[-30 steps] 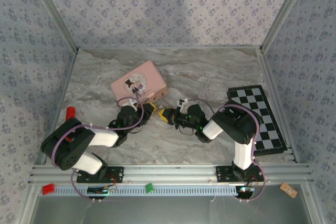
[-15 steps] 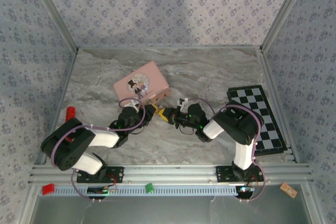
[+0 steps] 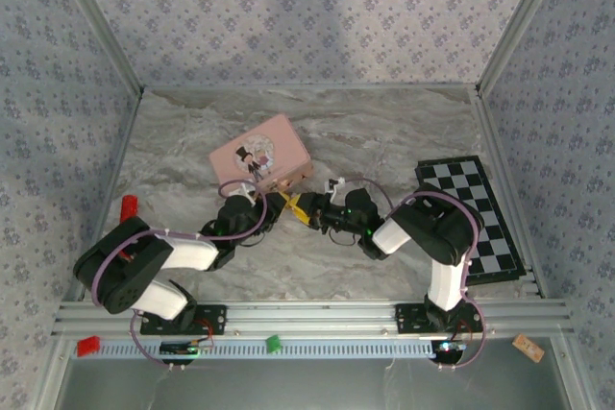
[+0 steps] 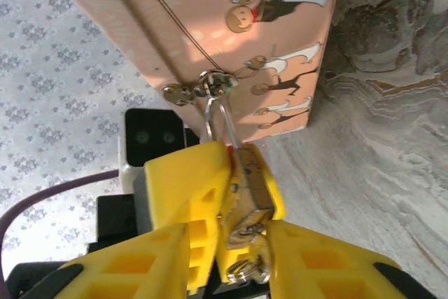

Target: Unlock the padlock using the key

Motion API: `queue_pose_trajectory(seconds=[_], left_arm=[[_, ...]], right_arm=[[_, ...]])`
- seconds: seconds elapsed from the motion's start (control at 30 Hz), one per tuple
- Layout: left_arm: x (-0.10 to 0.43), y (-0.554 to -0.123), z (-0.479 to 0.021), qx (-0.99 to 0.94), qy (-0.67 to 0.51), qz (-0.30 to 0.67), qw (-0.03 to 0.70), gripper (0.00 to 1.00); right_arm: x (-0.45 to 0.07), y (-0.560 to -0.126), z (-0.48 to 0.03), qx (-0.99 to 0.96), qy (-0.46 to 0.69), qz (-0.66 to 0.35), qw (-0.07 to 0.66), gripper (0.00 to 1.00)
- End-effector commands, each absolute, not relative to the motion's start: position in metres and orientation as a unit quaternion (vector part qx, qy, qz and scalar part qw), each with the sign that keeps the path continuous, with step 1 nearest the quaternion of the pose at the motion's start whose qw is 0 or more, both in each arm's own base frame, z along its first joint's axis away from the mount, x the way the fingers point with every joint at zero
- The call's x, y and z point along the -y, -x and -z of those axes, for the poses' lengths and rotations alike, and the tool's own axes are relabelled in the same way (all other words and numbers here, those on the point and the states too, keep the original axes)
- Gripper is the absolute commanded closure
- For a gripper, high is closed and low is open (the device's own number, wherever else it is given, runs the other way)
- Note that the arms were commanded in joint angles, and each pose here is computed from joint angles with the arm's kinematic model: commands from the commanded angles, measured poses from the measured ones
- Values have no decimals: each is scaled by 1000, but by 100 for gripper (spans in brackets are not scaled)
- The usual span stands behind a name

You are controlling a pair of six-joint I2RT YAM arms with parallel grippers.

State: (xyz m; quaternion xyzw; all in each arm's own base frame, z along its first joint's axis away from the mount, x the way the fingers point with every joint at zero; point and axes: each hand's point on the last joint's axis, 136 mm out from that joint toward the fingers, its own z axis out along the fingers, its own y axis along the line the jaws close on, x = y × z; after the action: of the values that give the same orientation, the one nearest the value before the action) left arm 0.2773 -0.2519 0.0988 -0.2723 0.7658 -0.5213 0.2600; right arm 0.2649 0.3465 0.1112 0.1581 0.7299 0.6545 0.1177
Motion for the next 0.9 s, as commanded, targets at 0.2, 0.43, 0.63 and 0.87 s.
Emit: queue_pose_trajectory(seconds=[0.2,0.43,0.63,0.87], left_arm=[[262,-274,-123,-761,252,540,256,100],[264,-277,-126,-759,244,544,260,100],[263,-275,-125,-758,244,546,259,100],[264,-275,-126,-757,241,549,259,100]], right_arm=[[-330,-253,-117,-724,-141,-660,146,46],[-335,-241,-97,-741,-135,-645,128,65],[-344,-240,-102,-738,-121,-651,130,78],[-347,-241,-102,-738,-122,-651,130,89]])
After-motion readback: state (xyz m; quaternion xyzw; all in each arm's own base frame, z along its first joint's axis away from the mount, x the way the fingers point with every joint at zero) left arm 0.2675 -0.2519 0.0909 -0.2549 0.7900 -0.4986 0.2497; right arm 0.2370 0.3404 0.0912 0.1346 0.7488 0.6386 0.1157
